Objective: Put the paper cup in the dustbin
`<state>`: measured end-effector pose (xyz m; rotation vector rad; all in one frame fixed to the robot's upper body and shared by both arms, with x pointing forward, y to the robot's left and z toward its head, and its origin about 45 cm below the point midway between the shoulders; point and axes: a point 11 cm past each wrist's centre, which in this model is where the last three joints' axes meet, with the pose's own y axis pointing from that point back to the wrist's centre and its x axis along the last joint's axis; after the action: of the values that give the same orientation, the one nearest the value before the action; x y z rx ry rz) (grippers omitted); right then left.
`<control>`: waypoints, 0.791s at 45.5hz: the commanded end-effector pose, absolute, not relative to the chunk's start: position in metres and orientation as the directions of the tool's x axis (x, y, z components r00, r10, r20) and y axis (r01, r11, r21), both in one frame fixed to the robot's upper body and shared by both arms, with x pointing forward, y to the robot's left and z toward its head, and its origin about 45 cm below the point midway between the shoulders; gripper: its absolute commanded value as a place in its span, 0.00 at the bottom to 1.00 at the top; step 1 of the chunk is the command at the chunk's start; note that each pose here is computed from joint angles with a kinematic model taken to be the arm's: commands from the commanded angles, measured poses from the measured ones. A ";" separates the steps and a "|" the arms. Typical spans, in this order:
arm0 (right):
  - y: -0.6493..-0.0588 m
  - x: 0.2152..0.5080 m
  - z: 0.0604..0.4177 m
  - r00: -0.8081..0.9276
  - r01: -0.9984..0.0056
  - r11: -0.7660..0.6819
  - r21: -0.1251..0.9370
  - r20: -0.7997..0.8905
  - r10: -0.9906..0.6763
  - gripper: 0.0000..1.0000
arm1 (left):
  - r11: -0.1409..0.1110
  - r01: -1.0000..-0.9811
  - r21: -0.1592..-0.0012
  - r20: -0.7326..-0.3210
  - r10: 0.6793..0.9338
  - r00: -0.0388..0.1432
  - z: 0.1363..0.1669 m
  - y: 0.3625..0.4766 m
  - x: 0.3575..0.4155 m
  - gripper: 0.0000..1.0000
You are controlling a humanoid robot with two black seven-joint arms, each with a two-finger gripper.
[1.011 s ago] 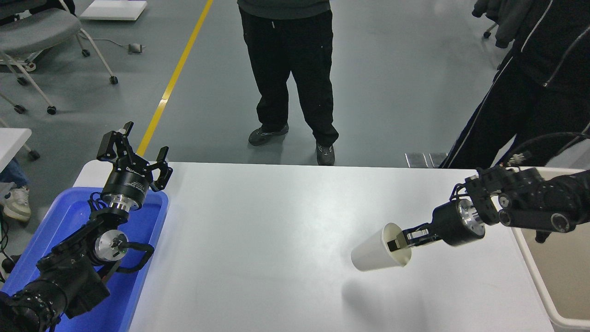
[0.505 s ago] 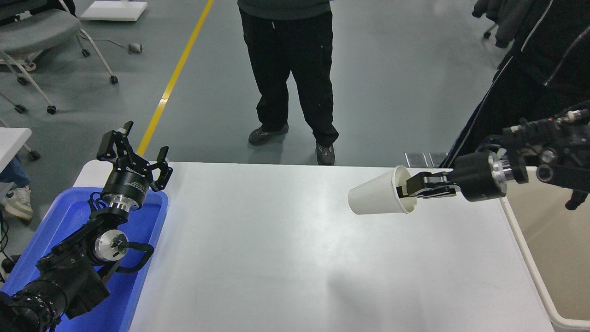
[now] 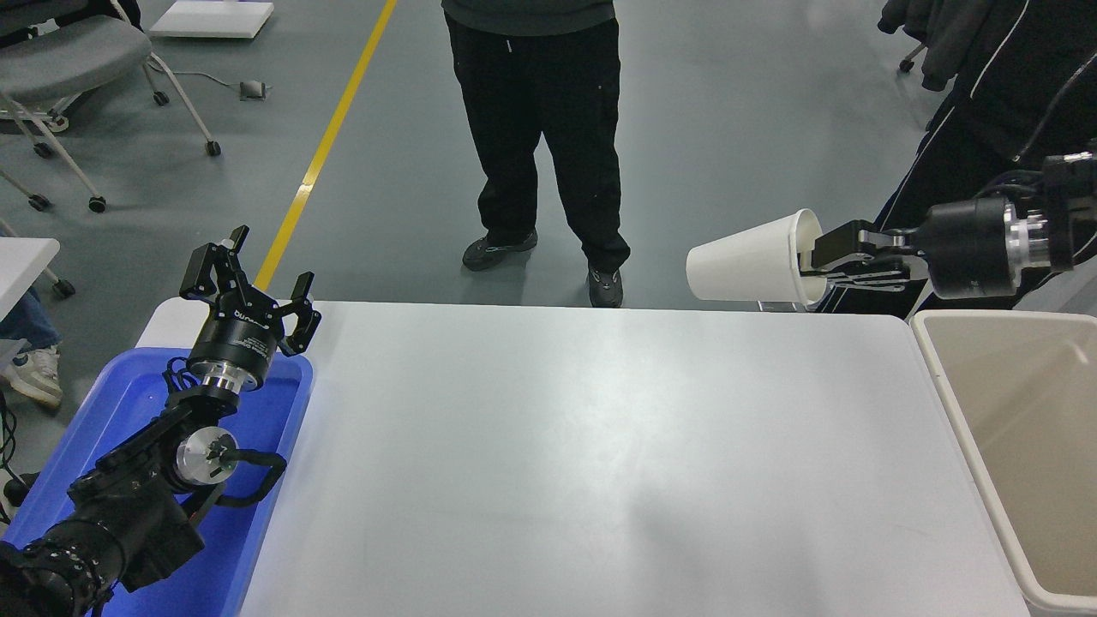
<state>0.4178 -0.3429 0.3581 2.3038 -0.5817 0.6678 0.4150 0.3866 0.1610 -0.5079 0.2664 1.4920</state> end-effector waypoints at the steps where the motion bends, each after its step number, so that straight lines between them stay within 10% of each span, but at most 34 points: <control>1: -0.428 0.437 0.365 0.642 -0.752 -0.496 0.434 0.652 -0.403 0.00 | 0.001 -0.987 -0.158 -0.471 0.879 0.076 0.1610 0.387 0.4150 1.00; 20: -0.570 0.427 0.354 0.288 -0.943 -0.018 0.334 0.784 -0.550 0.00 | 0.001 -0.987 -0.158 -0.471 0.879 0.076 0.1610 0.387 0.4150 1.00; 36: -0.640 0.382 0.313 0.127 -0.824 0.406 0.395 0.827 -0.548 0.00 | 0.001 -0.987 -0.158 -0.471 0.879 0.076 0.1610 0.387 0.4150 1.00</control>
<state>0.4147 -0.5922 0.3336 1.5613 -1.4264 0.4634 0.4150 0.3866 0.1609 -0.5075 0.2663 1.4919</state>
